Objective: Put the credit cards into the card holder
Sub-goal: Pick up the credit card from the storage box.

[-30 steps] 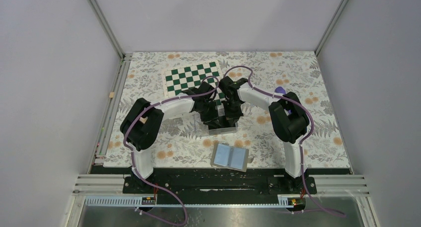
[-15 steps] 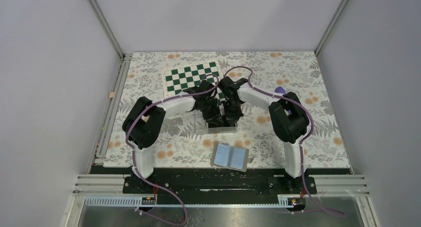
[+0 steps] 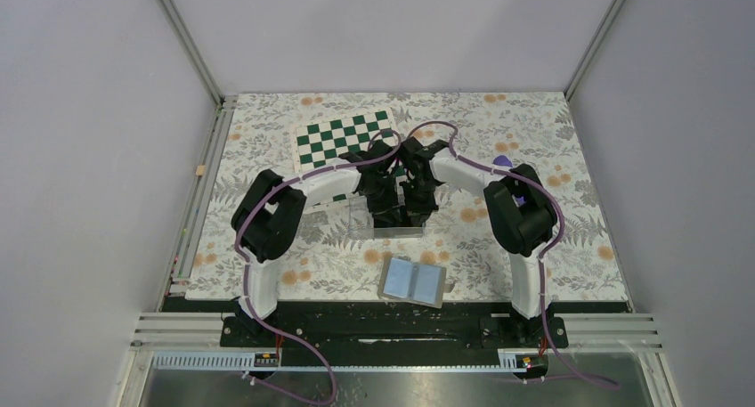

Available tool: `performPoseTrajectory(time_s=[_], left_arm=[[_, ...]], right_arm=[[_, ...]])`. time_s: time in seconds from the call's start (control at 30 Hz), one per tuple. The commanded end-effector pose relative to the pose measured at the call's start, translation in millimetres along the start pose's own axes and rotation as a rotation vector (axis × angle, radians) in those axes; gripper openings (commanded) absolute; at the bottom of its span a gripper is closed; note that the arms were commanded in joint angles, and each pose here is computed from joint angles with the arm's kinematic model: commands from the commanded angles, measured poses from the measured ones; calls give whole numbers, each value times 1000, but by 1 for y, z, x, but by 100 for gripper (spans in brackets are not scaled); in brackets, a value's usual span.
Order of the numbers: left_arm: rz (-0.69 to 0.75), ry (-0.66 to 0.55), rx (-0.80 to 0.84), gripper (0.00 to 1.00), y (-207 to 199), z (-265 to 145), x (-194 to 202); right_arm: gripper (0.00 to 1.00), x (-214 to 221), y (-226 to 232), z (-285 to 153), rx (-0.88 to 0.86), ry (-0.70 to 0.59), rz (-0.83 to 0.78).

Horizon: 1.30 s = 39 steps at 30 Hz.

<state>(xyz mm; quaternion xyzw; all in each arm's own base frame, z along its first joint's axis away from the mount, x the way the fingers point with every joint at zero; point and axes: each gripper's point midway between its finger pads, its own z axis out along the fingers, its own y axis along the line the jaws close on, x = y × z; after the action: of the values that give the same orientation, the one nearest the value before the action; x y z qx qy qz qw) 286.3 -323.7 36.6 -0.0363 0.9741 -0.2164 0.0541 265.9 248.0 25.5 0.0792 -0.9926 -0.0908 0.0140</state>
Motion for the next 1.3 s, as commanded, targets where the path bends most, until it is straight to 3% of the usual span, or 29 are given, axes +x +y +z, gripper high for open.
performPoseTrajectory(time_s=[0.0, 0.2, 0.67, 1.27], left_arm=[[51, 25, -81, 28, 13, 13, 12], [75, -1, -150, 29, 24, 4, 9], [24, 61, 66, 27, -12, 22, 20], [64, -43, 208, 24, -52, -23, 3]], right_arm=[[0, 17, 1, 18, 16, 46, -9], [0, 18, 2, 20, 10, 52, 0], [0, 21, -1, 23, 11, 61, 7], [0, 23, 1, 23, -16, 64, 13]])
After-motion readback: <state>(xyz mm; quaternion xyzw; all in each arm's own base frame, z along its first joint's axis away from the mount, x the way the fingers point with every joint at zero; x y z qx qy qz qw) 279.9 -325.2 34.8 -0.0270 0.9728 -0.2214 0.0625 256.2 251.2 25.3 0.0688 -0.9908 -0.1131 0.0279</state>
